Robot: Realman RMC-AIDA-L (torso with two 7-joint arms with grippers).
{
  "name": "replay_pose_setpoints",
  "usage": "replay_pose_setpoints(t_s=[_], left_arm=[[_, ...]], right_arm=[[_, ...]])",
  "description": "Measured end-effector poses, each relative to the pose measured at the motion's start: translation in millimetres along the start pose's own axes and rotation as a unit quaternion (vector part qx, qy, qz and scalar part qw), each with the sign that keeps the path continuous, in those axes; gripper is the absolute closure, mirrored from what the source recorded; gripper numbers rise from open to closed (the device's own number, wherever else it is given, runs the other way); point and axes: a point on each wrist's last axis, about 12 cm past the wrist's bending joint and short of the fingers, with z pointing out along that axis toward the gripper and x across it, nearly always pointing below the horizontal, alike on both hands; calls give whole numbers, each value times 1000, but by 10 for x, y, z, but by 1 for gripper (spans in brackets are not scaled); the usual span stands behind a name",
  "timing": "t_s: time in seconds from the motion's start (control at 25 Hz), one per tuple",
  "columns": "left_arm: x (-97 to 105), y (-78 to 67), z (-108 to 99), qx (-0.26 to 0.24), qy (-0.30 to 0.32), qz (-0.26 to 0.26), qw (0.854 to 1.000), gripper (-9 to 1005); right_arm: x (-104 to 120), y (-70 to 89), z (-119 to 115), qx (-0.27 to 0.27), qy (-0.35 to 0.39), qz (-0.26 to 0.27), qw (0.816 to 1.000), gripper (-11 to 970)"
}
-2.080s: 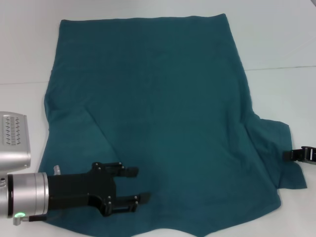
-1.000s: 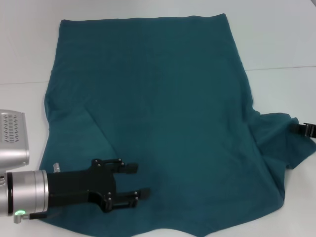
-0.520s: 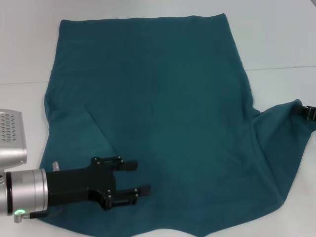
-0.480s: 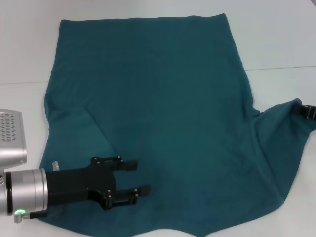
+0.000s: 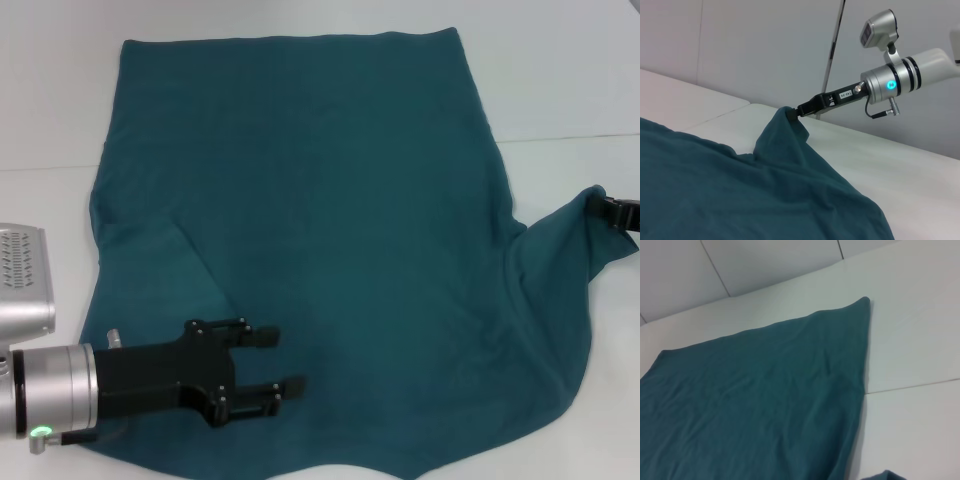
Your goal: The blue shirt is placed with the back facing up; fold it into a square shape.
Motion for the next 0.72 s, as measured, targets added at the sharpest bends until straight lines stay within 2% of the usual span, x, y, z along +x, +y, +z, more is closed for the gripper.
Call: replay_pose_setpoints(t_s=[0.48, 0.72], left_arm=[[-14, 6, 12, 1, 0, 1, 1000, 292], [-17, 8, 13, 1, 0, -3, 1000, 292]], right_arm=[[39, -53, -54, 3, 5, 8, 1000, 949], [92, -133, -114, 17, 18, 34, 999, 949]])
